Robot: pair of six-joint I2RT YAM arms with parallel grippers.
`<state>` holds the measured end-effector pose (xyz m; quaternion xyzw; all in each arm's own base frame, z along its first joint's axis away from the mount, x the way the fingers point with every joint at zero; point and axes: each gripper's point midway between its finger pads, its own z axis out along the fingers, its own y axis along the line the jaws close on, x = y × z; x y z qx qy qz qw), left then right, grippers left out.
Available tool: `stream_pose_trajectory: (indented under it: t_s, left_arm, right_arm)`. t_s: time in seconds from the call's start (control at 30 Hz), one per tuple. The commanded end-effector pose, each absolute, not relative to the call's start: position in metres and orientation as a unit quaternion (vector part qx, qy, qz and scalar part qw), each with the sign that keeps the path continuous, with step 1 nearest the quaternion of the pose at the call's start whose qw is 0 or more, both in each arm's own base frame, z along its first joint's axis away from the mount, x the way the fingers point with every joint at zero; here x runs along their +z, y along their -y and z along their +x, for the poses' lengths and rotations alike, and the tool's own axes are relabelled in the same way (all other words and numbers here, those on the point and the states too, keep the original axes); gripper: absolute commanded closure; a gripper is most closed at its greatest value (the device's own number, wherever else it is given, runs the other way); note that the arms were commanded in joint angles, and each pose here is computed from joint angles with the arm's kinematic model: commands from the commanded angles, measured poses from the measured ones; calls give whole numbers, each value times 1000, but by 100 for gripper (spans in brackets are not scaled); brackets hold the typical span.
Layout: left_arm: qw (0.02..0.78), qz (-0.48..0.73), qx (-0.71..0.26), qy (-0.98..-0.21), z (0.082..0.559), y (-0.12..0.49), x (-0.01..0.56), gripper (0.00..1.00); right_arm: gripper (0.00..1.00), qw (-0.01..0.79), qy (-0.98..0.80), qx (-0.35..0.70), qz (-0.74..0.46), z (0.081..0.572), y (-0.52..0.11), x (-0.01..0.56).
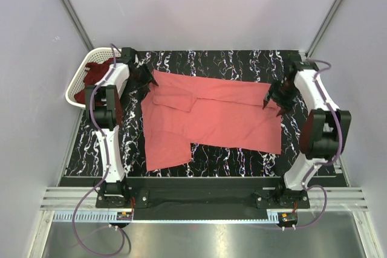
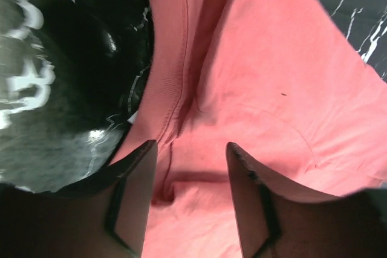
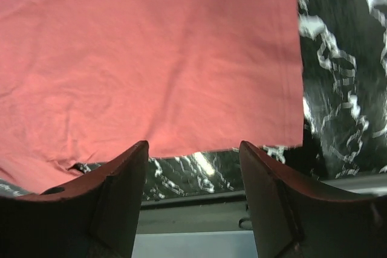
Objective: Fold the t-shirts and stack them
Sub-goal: Fold the tshirt
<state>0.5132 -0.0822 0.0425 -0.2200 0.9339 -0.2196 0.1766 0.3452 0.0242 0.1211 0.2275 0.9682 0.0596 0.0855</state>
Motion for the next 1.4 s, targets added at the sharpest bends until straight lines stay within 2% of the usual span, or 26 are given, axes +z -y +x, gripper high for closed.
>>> stream_pose_trajectory:
  t_s: [0.0, 0.07, 0.1, 0.13, 0.17, 0.23, 0.3, 0.33, 0.43, 0.63, 0.83, 1.07, 1.17, 1.37]
  left_arm:
    - [220, -184, -208, -935, 518, 76, 96, 43]
    - [205, -179, -205, -940, 498, 80, 96, 42]
    - [229, -173, -214, -934, 488, 82, 122, 40]
    - [240, -169, -222, -930, 482, 89, 129, 40]
    - [219, -172, -219, -935, 457, 91, 116, 40]
    - [250, -149, -223, -931, 432, 100, 148, 40]
    - [219, -151, -206, -942, 388, 101, 125, 41]
    - [250, -144, -217, -933, 372, 103, 146, 43]
    - [244, -144, -219, -934, 314, 108, 133, 47]
    - [232, -176, -212, -933, 233, 104, 98, 50]
    - [249, -197, -233, -919, 211, 108, 103, 49]
    - [264, -228, -217, -912, 209, 100, 113, 47]
    - [263, -235, -215, -911, 209, 99, 117, 46]
    - [259, -245, -200, -913, 208, 94, 118, 46]
  right_arm:
    - [32, 65, -952, 93, 284, 315, -26, 125]
    - [32, 49, -944, 102, 311, 292, -27, 116]
    - [34, 42, -935, 101, 337, 284, -26, 112]
    - [35, 35, -927, 101, 360, 267, -22, 102]
    - [39, 28, -914, 97, 392, 259, -18, 97]
    - [43, 20, -891, 92, 444, 238, -5, 83]
    - [46, 25, -869, 82, 487, 229, 5, 77]
    - [47, 40, -861, 82, 500, 227, 10, 74]
    - [49, 84, -847, 55, 521, 228, 28, 70]
    - [52, 95, -829, 34, 550, 213, 39, 54]
    - [57, 100, -825, 22, 556, 209, 48, 36]
    - [57, 109, -830, 23, 547, 216, 51, 20]
    - [63, 94, -828, 40, 552, 212, 42, 18]
    - [60, 100, -828, 28, 551, 206, 44, 22]
